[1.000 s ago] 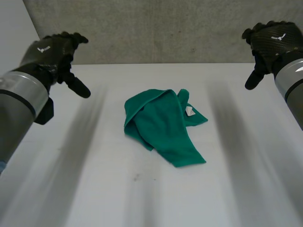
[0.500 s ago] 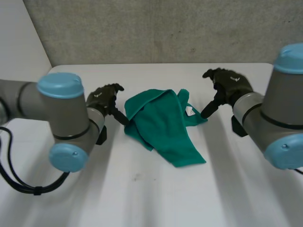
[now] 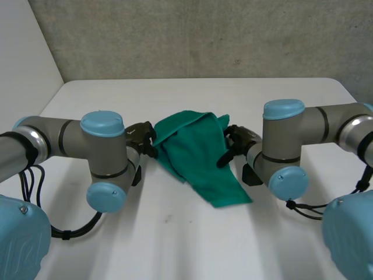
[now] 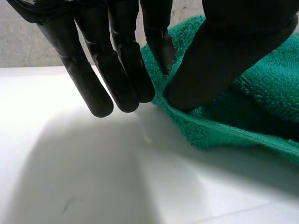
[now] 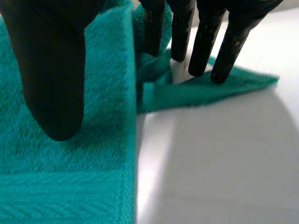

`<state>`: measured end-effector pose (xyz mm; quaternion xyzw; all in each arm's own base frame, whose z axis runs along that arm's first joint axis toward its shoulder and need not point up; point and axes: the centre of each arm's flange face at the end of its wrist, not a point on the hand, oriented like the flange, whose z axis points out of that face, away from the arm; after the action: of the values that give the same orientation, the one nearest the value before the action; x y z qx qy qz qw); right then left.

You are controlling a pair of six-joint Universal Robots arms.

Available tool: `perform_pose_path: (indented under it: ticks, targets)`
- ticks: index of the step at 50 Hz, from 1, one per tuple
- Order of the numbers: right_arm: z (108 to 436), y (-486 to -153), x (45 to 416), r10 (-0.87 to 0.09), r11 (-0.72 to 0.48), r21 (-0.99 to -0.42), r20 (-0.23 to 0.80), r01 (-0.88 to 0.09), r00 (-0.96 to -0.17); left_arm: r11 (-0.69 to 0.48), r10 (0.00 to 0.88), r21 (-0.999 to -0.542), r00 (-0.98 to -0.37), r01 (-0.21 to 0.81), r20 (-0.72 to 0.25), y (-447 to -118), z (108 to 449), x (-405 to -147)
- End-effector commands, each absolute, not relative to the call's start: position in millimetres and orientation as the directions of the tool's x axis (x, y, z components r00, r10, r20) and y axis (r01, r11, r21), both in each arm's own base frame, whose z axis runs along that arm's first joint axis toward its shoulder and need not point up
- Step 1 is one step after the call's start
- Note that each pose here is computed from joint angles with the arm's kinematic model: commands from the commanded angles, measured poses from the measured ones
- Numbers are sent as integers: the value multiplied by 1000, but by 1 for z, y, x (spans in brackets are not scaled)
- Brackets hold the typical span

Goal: Fold the towel.

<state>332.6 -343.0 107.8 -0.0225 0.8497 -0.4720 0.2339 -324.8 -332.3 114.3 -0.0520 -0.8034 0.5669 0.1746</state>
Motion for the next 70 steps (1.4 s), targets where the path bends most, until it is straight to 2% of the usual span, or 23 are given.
perform_pose_path:
  ticks: [1,7,10,11,12,15,16,18,19,22,23,27,28,30,31,35,39,47,53,57,61,65,70]
  targets:
    - [103,-343,341,-255,571,-798,-394,191,-883,341,288,-932,-931,-121,226,-335,112,-327]
    - [118,-349,337,-227,532,-814,-400,231,-888,315,288,-939,-929,-136,231,-338,124,-327]
    - [142,-352,334,-223,488,-834,-403,256,-888,246,301,-955,-923,-168,240,-340,161,-325]
    - [154,-352,333,-228,467,-843,-407,267,-885,226,305,-958,-921,-176,241,-339,172,-324]
    - [193,-349,329,-248,409,-862,-421,299,-873,201,309,-962,-920,-185,242,-339,184,-322]
    - [245,-352,311,-266,302,-892,-417,336,-869,84,323,-974,-918,-213,229,-337,236,-311]
    - [245,-352,310,-266,301,-892,-417,336,-869,50,324,-975,-920,-217,221,-337,250,-307]
    - [280,-350,295,-289,211,-922,-375,324,-881,-27,321,-975,-925,-222,202,-332,281,-295]
    - [308,-344,285,-314,127,-949,-316,290,-895,-89,324,-971,-928,-224,184,-326,305,-287]
    - [341,-331,276,-349,0,-985,-163,174,-923,-197,343,-957,-929,-214,137,-308,344,-276]
    - [353,-321,273,-363,-66,-995,-46,75,-931,-233,365,-951,-924,-206,111,-298,357,-274]
    - [362,-304,270,-361,-164,-978,184,-132,-914,-264,424,-951,-905,-163,38,-283,368,-275]
    - [366,-296,269,-348,-206,-953,282,-220,-894,-258,431,-954,-902,-154,28,-282,367,-276]
    - [367,-292,268,-339,-223,-937,333,-268,-880,-248,436,-959,-900,-137,16,-281,363,-276]
    - [363,-282,265,-316,-246,-884,462,-398,-829,-209,435,-973,-900,-94,-7,-280,351,-276]
    - [333,-274,262,-342,-200,-786,615,-585,-710,-107,431,-994,-901,-1,-46,-282,317,-277]
    - [306,-270,259,-378,-149,-706,687,-692,-620,6,438,-996,-896,92,-80,-283,279,-278]
    - [259,-285,263,-452,-59,-665,682,-744,-574,178,456,-963,-885,200,-100,-289,212,-282]
    - [228,-303,270,-488,-14,-644,672,-765,-557,191,456,-959,-884,208,-101,-304,194,-288]
    - [220,-315,273,-486,5,-670,647,-742,-587,177,442,-964,-891,199,-102,-309,197,-290]
    - [211,-316,273,-498,76,-729,563,-680,-659,172,435,-966,-894,195,-103,-306,201,-289]
    - [200,-322,267,-489,176,-790,448,-588,-749,174,438,-966,-893,194,-101,-300,204,-288]
    - [194,-337,246,-436,302,-861,257,-409,-863,181,436,-964,-894,193,-98,-294,205,-284]
